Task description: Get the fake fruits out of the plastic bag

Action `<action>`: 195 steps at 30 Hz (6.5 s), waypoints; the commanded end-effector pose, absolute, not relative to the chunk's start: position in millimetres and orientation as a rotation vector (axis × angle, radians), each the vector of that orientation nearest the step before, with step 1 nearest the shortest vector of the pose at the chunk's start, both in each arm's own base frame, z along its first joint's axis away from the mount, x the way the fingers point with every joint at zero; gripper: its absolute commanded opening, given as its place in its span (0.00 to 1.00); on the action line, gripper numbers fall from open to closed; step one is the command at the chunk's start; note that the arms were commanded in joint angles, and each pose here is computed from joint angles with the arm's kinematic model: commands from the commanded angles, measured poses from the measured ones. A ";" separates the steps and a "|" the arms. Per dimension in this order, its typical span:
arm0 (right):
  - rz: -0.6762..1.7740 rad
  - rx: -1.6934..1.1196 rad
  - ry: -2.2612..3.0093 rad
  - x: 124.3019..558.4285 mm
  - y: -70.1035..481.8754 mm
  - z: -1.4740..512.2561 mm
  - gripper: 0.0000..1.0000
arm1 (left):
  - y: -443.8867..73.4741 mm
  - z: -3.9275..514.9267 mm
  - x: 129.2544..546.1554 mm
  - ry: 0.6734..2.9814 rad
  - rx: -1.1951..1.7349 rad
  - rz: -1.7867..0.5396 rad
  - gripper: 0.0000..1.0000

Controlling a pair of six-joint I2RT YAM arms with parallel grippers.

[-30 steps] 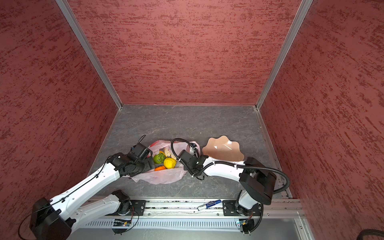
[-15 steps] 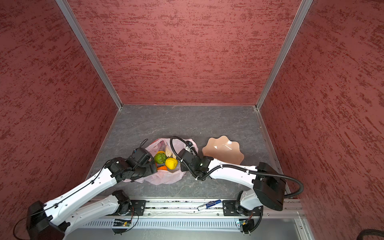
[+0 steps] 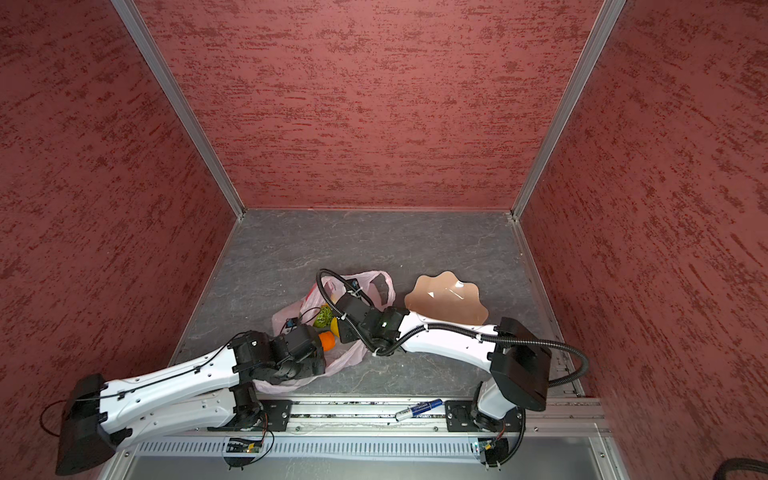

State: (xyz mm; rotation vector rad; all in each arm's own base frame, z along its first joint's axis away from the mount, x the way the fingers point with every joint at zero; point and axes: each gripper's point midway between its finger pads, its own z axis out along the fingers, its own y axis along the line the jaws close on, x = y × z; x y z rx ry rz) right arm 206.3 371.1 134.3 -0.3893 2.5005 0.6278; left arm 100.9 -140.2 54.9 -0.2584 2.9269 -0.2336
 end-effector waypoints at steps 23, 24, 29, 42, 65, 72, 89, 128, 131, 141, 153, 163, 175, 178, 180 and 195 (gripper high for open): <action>0.495 -0.451 2.611 217.0 400.3 97.7 0.71 | -96.2 99.4 127.9 2.671 -0.463 -0.082 1.00; 0.486 -0.443 2.618 218.0 398.6 95.6 0.72 | -92.6 99.3 128.6 2.666 -0.473 -0.067 1.00; 0.459 -0.409 2.637 225.2 393.9 86.8 0.73 | -88.3 93.2 132.0 2.665 -0.491 -0.063 0.99; 0.430 -0.365 2.664 242.8 389.2 68.0 0.74 | -89.9 77.8 143.7 2.652 -0.535 -0.105 0.97; 0.485 -0.326 2.649 272.6 403.9 51.3 0.65 | -94.9 64.2 144.0 2.677 -0.566 -0.151 0.96; 0.477 -0.364 2.645 272.8 402.2 50.2 0.48 | -91.9 67.6 150.3 2.645 -0.601 -0.178 0.96; 0.498 -0.484 2.584 263.7 391.6 91.8 0.27 | -84.9 76.8 174.7 2.581 -0.648 -0.220 0.98; 0.605 -0.322 2.250 284.8 299.9 292.2 0.22 | -90.9 81.2 187.0 2.553 -0.663 -0.278 0.98; 0.538 -0.267 2.245 299.5 273.7 299.1 0.22 | -90.4 82.2 186.4 2.550 -0.664 -0.281 0.98; 0.360 -0.022 2.249 330.4 178.3 289.5 0.22 | -86.4 85.9 183.0 2.547 -0.665 -0.276 0.99; 0.293 0.261 2.364 318.6 106.0 209.5 0.21 | -88.0 86.1 184.0 2.555 -0.646 -0.273 0.99; 0.285 0.413 2.447 304.9 83.6 147.0 0.21 | -89.1 84.7 184.7 2.561 -0.637 -0.270 0.99; 0.252 0.489 2.530 293.8 75.4 93.2 0.24 | -88.5 81.3 183.8 2.567 -0.641 -0.266 0.99; 0.257 0.491 2.550 292.1 77.0 83.4 0.26 | -88.6 81.6 183.8 2.567 -0.642 -0.268 0.99; 0.253 0.497 2.561 290.9 76.3 77.9 0.28 | -88.6 81.3 183.8 2.568 -0.639 -0.266 0.99; 0.187 0.520 2.613 282.2 69.4 54.2 0.58 | -89.1 80.9 184.2 2.569 -0.637 -0.266 0.99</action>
